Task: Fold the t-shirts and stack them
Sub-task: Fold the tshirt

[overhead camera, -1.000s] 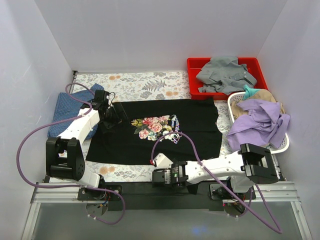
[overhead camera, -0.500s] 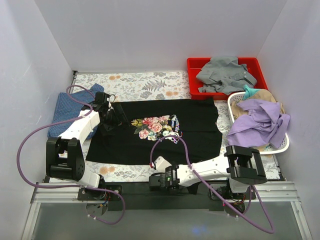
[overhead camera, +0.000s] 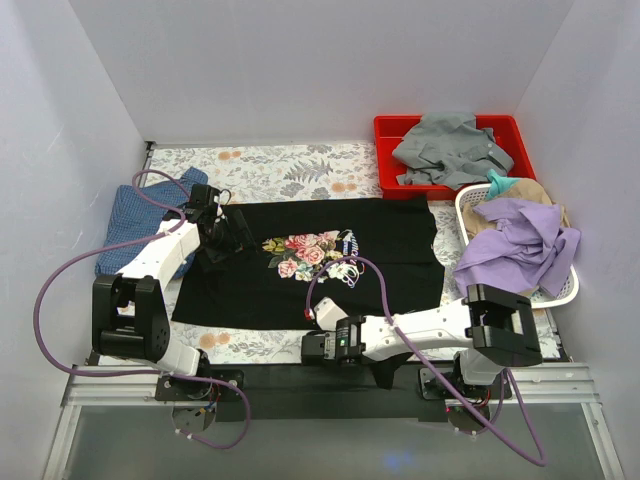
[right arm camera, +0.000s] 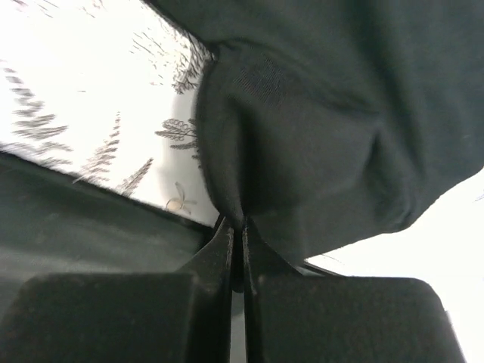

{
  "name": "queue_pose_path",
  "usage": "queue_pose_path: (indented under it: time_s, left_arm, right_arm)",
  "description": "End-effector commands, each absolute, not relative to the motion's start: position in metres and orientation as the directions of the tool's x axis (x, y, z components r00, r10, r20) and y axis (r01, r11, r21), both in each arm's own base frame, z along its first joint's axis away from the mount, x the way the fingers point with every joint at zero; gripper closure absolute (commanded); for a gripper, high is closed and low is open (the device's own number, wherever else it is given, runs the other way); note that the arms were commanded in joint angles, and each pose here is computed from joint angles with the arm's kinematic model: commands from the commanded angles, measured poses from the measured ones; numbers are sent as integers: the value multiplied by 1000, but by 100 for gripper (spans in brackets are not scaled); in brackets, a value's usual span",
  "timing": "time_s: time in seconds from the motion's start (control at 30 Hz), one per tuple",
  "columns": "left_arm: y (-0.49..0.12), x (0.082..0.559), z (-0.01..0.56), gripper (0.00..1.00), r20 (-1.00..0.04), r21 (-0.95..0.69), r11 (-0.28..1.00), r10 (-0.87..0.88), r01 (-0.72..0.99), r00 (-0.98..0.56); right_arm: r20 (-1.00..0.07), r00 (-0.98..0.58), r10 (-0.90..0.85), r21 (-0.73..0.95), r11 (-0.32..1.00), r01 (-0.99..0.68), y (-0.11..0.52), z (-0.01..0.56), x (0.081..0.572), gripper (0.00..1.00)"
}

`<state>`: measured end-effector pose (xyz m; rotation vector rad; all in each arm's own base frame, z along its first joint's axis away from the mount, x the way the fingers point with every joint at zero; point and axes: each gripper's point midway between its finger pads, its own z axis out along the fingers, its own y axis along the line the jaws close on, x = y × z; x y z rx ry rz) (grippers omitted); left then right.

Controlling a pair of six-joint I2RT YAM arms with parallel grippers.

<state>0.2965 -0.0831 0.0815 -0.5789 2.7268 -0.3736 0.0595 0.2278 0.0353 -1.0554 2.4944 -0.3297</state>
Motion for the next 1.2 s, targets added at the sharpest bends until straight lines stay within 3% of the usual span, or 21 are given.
queue_pose_path:
  time_s: [0.0,0.33,0.63,1.07,1.17]
  left_arm:
    - [-78,301,102,4,-330,-305,898,-412,-317,-849]
    - [-80,302,101,4,-319,-307,900,-402,-308,-858]
    - [-82,311,96,4,-304,-303,907,-384,-294,-872]
    - [-84,328,75,4,-267,-277,917,-361,-288,-894]
    - [-85,333,75,5,-267,-280,917,-358,-283,-895]
  right_arm:
    - [-412,-582,-701,-331,710,-622,250,85,73,99]
    - [-400,-578,-712,-359,702,-616,238,131,103,99]
    - [-354,-622,-699,-458,709,-536,215,142,165,97]
    - [-273,-613,-742,-515,651,-558,230,117,265,98]
    - [-252,-598,-761,-536,624,-568,237,117,290,94]
